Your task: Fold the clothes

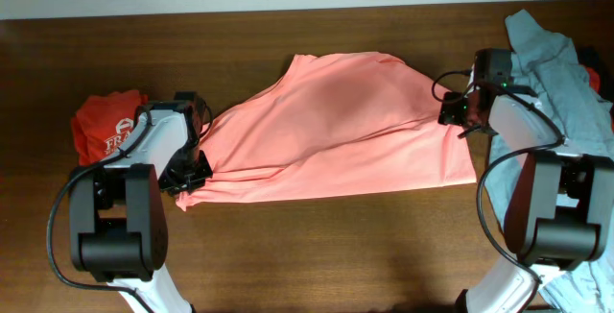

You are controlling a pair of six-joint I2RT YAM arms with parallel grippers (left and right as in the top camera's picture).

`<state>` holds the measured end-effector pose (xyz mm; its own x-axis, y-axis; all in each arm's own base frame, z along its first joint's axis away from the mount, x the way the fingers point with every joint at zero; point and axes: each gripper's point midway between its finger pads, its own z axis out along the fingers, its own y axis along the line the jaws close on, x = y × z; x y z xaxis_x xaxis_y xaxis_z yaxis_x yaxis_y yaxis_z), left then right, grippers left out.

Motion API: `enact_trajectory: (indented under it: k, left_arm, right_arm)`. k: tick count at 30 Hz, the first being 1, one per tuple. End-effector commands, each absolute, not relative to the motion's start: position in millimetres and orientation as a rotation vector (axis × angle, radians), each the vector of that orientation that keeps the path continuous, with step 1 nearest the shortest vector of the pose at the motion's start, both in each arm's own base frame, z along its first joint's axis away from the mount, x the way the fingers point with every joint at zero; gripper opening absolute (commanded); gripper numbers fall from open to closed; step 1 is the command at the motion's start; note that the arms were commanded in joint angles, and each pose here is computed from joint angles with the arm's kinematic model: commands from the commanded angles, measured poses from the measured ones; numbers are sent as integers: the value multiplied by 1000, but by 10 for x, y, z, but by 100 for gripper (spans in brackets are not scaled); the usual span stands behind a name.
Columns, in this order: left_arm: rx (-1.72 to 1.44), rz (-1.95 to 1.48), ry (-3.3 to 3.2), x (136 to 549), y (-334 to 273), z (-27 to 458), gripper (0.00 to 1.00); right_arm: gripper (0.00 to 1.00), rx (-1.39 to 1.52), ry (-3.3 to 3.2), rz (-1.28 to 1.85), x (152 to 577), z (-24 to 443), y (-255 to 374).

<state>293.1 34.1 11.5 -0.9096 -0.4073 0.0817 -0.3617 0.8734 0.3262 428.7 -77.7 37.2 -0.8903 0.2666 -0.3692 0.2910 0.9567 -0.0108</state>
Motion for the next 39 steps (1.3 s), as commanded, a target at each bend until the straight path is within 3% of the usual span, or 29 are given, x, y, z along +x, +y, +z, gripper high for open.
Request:
enact_trajectory:
  k: [1,2,5,6,7,10,14,25,39]
  left_arm:
    - [608,-496,-2898,2914,409,159,30]
    - [597,-496,-2905,2924,411,175,30]
    - [600,-484,-2952,3014,403,315,31]
    - [600,-481,-2967,3043,398,356,31]
    - [613,-470,-3015,3127,395,482,37]
    - [646,-448,-3093,3234,387,681,55]
    - [658,-424,-3123,3253,369,764,66]
    - [640,-388,-3096,3183,326,751,71]
    - [569,-399,-3118,3218,339,754,74]
  right_arm:
    - [69,356,2662,-72,4365,858,-793]
    - [66,324,2682,-51,4331,848,-745]
    - [39,207,2771,38,4172,743,-580]
    - [37,193,2782,59,4146,724,-549]
    - [35,160,2807,107,4079,664,-480]
    - [35,156,2848,149,3998,525,-424]
    - [35,151,2894,162,3925,355,-404]
    - [43,187,3101,190,3521,-167,-359]
    - [39,368,3444,43,2673,-80,-438]
